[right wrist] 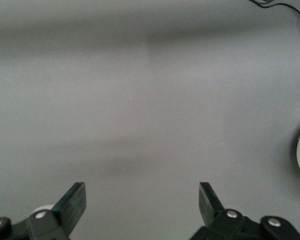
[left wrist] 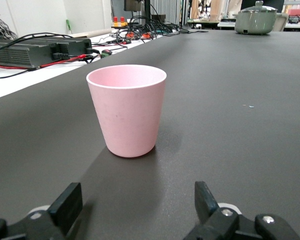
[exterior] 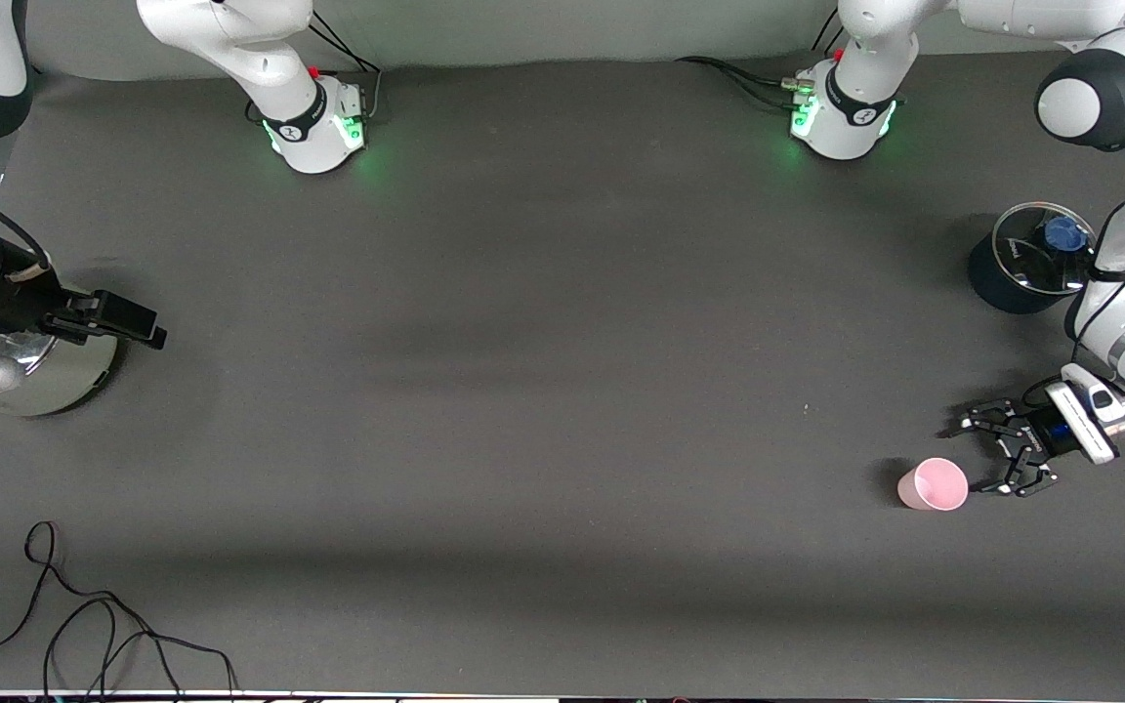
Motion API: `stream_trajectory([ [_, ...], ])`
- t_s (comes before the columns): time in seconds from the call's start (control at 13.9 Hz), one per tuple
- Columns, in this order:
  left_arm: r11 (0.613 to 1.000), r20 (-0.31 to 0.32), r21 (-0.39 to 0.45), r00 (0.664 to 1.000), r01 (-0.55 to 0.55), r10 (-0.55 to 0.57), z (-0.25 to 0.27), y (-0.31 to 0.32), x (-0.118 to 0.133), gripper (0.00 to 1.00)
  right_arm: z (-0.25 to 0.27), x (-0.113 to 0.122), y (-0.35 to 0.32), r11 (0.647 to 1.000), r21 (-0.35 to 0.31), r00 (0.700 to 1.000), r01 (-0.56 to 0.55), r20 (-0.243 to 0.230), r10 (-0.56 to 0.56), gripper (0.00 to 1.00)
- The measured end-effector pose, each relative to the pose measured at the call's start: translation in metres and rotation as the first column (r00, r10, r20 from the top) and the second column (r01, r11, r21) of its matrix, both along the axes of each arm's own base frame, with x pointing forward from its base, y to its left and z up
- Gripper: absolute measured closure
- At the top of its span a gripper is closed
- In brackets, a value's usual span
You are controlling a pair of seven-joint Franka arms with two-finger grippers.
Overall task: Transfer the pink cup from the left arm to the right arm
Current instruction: 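Move the left gripper down to the pink cup, then close the left gripper around the pink cup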
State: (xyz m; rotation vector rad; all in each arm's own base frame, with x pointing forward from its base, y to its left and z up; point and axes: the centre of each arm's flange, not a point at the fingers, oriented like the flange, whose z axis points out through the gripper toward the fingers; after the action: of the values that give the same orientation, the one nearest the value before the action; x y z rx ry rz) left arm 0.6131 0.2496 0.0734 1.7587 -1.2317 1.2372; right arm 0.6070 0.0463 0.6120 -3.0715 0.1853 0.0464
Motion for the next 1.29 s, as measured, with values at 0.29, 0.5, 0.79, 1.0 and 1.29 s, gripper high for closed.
stream_trajectory([
  [0.29, 0.998, 0.008, -0.062, 1.000, -0.016, 0.017, -0.009, -0.006, -0.002, 0.00, 0.000, 0.000, 0.000, 1.000, 0.000, 1.000, 0.000, 0.000, 0.000, 0.00],
  [0.5, 0.996, 0.011, -0.089, 1.000, -0.022, 0.023, -0.013, -0.013, 0.000, 0.00, 0.000, 0.000, 0.000, 1.000, 0.000, 1.000, 0.000, 0.000, 0.000, 0.00],
  [0.79, 0.993, 0.031, -0.115, 0.999, -0.017, 0.020, -0.009, -0.026, 0.008, 0.00, 0.000, 0.000, 0.000, 1.000, 0.000, 1.000, 0.000, 0.000, 0.000, 0.00],
  [1.0, 0.992, 0.056, -0.125, 0.998, -0.029, 0.036, -0.014, -0.043, 0.017, 0.00, 0.000, 0.000, 0.000, 1.000, 0.000, 1.000, 0.000, 0.000, 0.000, 0.00],
  [1.29, 0.992, 0.065, -0.120, 0.997, -0.033, 0.041, -0.023, -0.062, 0.023, 0.00, 0.000, 0.000, 0.000, 1.000, 0.000, 1.000, 0.000, 0.000, 0.000, 0.00],
])
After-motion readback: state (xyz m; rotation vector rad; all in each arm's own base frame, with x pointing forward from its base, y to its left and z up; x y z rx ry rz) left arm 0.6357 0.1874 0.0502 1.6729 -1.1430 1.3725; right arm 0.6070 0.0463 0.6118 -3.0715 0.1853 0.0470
